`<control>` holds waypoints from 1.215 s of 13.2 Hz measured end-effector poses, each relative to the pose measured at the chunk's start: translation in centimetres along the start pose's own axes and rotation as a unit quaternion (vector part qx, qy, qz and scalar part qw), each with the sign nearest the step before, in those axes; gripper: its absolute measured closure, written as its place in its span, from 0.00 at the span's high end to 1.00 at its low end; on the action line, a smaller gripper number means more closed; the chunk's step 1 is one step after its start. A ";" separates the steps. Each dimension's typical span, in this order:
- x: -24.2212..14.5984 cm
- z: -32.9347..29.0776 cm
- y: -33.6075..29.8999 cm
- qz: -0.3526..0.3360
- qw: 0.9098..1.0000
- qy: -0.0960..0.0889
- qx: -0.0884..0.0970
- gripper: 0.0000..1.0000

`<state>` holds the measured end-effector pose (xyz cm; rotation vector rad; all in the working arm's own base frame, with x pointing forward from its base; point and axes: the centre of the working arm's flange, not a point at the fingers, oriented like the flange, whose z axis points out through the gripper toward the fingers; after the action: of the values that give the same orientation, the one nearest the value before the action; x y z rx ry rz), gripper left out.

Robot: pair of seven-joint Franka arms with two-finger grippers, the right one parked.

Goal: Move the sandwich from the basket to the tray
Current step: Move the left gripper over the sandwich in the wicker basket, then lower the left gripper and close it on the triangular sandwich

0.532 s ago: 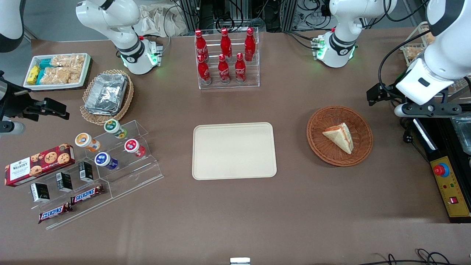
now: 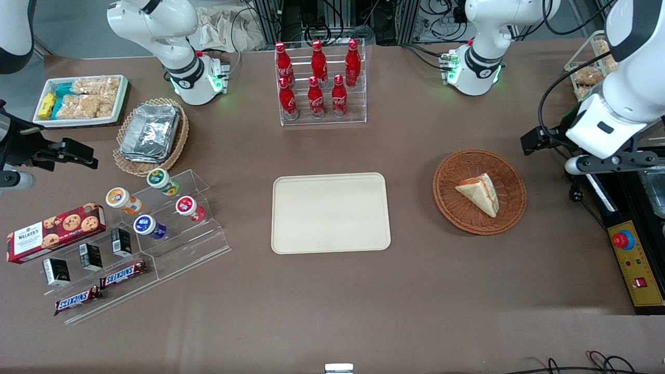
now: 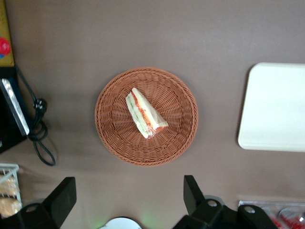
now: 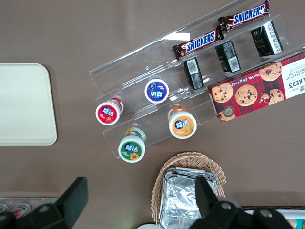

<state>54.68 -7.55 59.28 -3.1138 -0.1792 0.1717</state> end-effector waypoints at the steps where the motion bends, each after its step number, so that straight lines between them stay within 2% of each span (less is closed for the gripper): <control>1: 0.2 0.2 -0.5 -0.029 1.000 -0.001 0.000 1.00; 3: 0.7 1.3 -0.9 -0.114 0.993 0.007 -0.003 1.00; 5: 1.2 4.2 -0.6 -0.194 0.980 0.030 -0.014 1.00; 7: 0.3 8.4 -0.7 -0.243 0.968 0.051 -0.024 1.00; 10: -1.8 15.2 -1.2 -0.308 0.948 0.066 -0.035 1.00; 13: -2.9 20.1 -1.6 -0.324 0.943 0.061 -0.033 1.00; 16: -3.9 25.4 -1.9 -0.330 0.940 0.072 -0.044 1.00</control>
<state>47.81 -5.85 34.48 -2.9217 -1.2198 -0.0811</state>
